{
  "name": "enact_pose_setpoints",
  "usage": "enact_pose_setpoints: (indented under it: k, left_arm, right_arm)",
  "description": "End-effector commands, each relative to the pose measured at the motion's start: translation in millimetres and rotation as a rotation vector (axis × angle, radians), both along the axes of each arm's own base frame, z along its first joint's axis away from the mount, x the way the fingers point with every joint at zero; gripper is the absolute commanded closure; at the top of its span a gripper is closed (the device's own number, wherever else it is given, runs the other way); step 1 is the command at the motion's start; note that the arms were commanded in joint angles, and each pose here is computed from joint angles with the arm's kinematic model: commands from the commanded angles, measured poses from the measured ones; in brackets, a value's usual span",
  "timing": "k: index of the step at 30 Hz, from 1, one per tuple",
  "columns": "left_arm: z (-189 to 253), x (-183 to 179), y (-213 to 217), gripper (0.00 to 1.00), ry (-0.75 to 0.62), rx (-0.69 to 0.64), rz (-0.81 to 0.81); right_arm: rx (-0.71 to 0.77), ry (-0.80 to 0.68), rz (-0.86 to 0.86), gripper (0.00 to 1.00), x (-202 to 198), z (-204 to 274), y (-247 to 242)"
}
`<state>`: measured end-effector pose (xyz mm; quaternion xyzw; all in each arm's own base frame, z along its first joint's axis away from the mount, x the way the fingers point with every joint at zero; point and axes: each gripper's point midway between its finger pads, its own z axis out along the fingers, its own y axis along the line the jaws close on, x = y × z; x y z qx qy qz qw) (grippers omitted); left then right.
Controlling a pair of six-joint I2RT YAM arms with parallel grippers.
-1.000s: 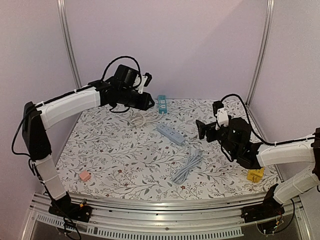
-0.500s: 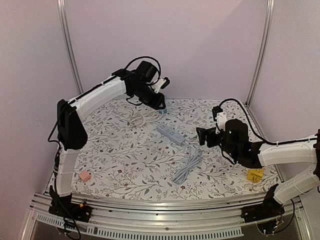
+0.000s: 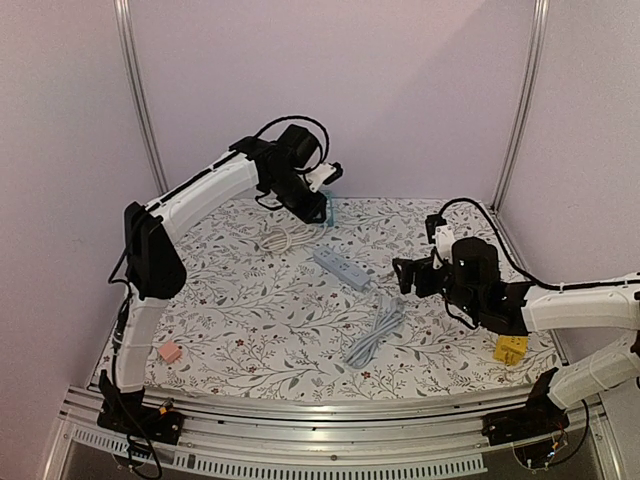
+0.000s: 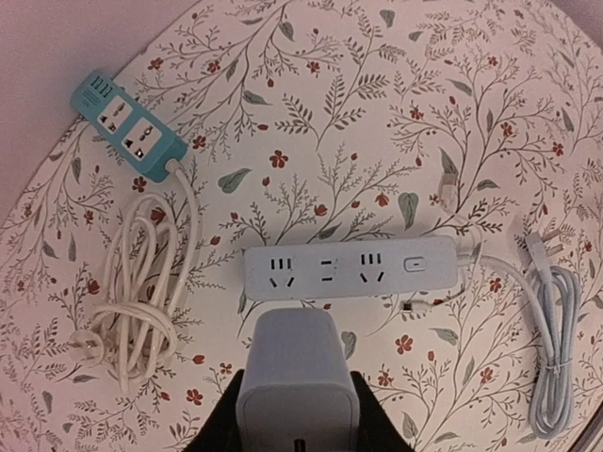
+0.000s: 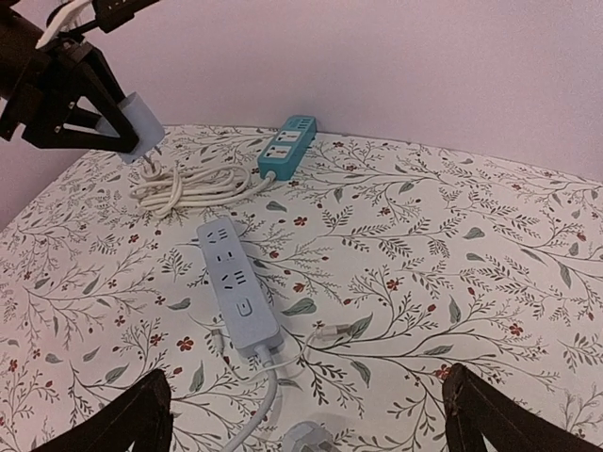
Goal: Insert the plug
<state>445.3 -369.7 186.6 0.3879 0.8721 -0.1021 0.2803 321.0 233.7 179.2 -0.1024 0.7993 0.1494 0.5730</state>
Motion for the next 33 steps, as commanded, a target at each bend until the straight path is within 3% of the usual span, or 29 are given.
enact_pose_setpoints:
  k: [1,6,15,21,33]
  left_arm:
    - [-24.2,6.1,5.3,1.0,0.016,0.06,-0.015]
    - [-28.5,5.8,11.2,1.0,0.034,0.056,0.0]
    - [-19.3,-20.6,31.1,1.0,0.052,-0.016,0.045]
    - [-19.9,-34.6,49.2,1.0,0.046,-0.005,0.083]
    - [-25.2,-42.4,52.7,1.0,0.048,-0.043,0.082]
  right_arm:
    - [0.021,0.055,0.148,0.01,1.4,-4.2,33.3]
    - [0.025,0.164,0.352,0.01,24.0,-19.0,70.7]
    - [-0.145,0.26,0.479,0.01,68.3,-58.5,120.5]
    - [-0.242,0.363,0.466,0.01,98.2,-104.4,127.6]
    - [-0.314,0.477,0.424,0.01,106.7,-159.1,119.0]
